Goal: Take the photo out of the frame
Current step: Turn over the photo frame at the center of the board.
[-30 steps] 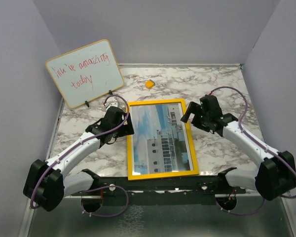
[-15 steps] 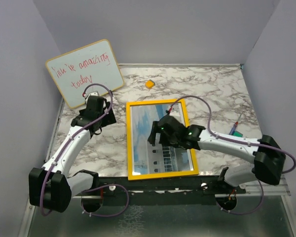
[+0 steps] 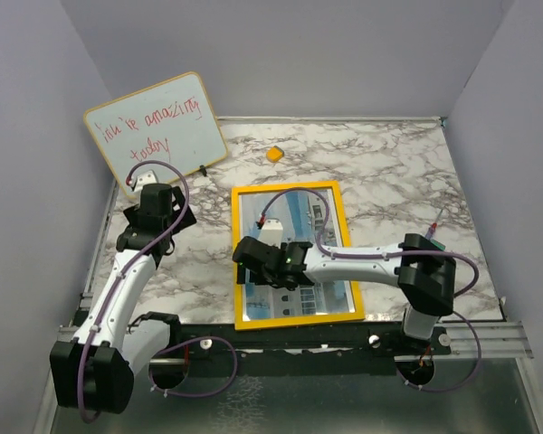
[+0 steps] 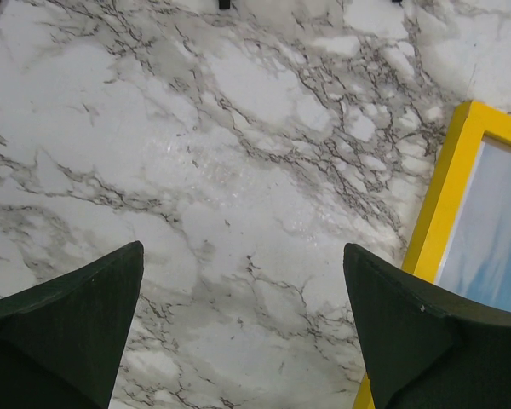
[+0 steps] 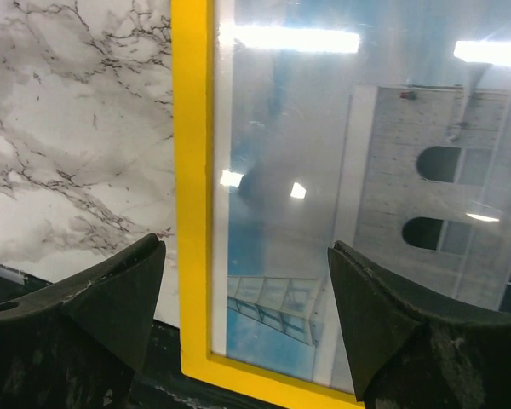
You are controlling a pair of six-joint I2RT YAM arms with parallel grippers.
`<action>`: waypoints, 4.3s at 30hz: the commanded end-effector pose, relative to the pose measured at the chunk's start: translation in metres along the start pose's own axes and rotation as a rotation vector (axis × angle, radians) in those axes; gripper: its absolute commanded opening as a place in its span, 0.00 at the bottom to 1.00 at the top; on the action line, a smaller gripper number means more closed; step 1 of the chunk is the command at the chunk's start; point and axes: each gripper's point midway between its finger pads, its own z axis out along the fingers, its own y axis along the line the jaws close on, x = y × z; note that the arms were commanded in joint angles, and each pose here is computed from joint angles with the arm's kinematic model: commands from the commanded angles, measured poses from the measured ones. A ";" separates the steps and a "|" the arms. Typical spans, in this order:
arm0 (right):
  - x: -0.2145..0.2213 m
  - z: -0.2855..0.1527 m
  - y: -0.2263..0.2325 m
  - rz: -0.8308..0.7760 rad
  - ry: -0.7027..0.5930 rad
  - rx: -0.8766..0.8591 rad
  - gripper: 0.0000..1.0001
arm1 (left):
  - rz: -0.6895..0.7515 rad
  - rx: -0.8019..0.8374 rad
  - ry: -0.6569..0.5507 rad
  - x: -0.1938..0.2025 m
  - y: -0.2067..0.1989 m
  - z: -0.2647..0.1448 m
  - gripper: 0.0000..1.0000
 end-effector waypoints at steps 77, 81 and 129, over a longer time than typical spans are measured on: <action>0.021 0.029 0.052 -0.169 0.066 0.187 0.01 | -0.007 -0.007 -0.037 -0.006 0.006 -0.010 0.99; 0.011 0.029 0.047 -0.179 0.047 0.223 0.00 | -0.009 0.036 0.017 0.003 -0.001 -0.009 0.99; -0.010 -0.049 0.070 -0.110 0.022 -0.207 0.01 | -0.415 0.950 0.308 0.049 -0.167 0.003 0.93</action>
